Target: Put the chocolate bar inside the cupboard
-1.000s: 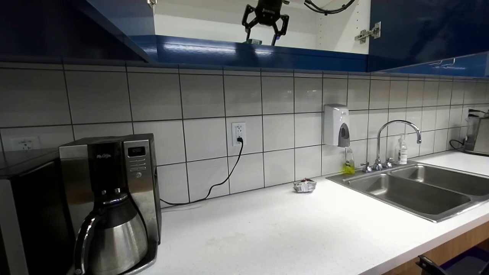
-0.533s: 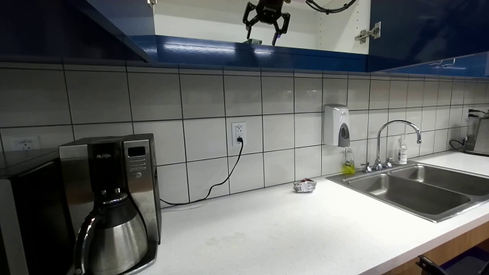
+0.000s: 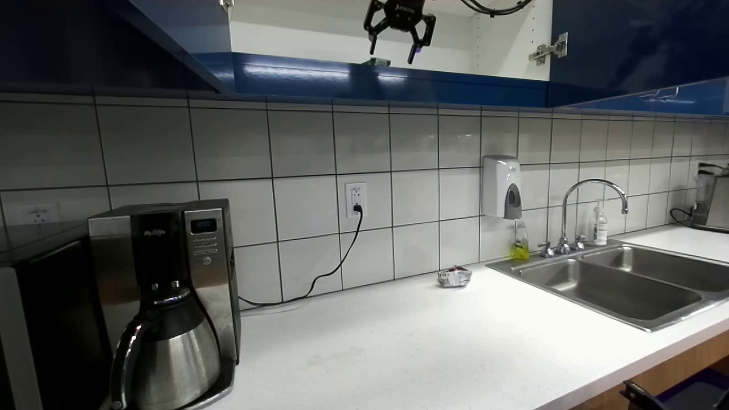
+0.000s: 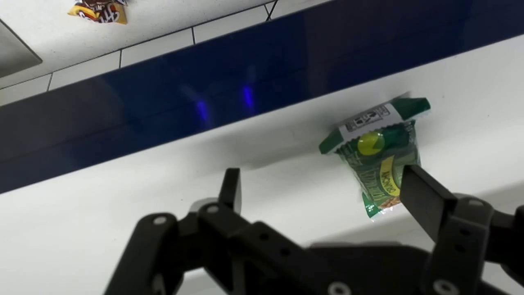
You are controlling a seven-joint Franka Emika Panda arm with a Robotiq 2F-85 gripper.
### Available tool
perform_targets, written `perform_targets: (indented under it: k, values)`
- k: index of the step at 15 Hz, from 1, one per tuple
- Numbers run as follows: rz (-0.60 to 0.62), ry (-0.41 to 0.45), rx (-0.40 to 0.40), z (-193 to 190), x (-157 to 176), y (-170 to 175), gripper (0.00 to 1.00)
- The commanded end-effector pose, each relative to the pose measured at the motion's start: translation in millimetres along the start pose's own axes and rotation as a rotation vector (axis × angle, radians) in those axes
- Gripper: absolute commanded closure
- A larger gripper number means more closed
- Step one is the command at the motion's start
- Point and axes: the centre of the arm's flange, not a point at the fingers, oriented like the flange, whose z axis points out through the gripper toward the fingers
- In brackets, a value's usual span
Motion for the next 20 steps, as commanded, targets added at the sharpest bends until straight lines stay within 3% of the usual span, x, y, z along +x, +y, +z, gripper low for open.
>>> perform_targets:
  k: [1, 11, 20]
  values:
    - [-0.006, 0.020, 0.006, -12.7, -16.1, 12.5, 0.00]
    - [-0.052, 0.012, 0.003, -40.0, -65.3, 35.6, 0.00]
    - [-0.201, -0.133, 0.003, -8.5, -129.3, 68.1, 0.00]
